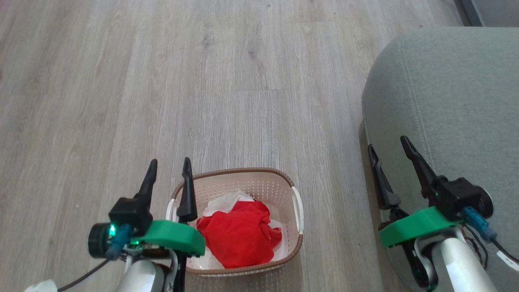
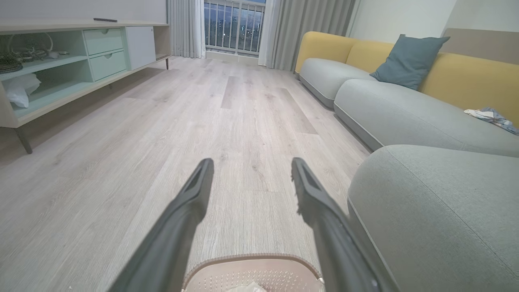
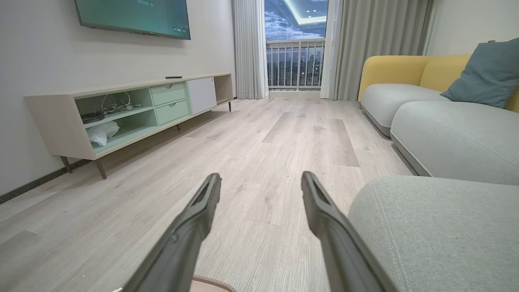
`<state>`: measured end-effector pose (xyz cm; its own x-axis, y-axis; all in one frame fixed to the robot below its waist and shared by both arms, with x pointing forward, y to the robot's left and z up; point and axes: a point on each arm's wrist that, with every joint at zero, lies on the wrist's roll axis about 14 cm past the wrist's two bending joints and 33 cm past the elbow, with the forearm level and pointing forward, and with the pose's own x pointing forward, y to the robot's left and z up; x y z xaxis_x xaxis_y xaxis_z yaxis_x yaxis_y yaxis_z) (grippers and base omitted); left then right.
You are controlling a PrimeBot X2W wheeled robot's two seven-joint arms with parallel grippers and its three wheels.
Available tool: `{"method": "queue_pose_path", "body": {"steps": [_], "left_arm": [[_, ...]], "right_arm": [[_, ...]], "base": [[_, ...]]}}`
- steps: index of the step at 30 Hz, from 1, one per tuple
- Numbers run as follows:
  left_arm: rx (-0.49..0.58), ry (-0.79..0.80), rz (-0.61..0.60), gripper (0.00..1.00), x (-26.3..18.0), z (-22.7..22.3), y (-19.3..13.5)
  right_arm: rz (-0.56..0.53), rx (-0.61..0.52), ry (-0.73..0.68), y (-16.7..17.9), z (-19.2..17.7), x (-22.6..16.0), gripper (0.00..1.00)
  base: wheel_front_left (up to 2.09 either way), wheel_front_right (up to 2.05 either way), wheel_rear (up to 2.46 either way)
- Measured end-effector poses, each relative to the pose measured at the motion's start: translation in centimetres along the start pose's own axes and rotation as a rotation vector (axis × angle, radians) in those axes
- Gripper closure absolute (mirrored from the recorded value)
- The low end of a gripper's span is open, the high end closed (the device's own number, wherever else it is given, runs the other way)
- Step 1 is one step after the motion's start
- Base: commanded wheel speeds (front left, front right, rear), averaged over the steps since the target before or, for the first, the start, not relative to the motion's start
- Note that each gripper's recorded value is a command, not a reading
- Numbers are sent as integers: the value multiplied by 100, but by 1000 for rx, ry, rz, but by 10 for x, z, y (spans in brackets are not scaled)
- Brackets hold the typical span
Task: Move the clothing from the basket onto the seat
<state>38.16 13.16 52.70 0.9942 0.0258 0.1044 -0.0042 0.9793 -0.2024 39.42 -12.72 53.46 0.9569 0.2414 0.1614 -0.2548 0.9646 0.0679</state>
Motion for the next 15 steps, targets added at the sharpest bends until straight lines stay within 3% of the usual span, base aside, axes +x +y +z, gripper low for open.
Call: {"method": "queue_pose_path", "body": {"steps": [9,15], "left_arm": [[5,41,-22,0,-2,-13,-4],[12,197,-36,0,-11,-63,-6]], "right_arm": [[-1,-11,-3,-1,2,1,0],[-4,-32,57,-9,-19,1,0]], "base": [[0,0,0],[0,0,0]]}}
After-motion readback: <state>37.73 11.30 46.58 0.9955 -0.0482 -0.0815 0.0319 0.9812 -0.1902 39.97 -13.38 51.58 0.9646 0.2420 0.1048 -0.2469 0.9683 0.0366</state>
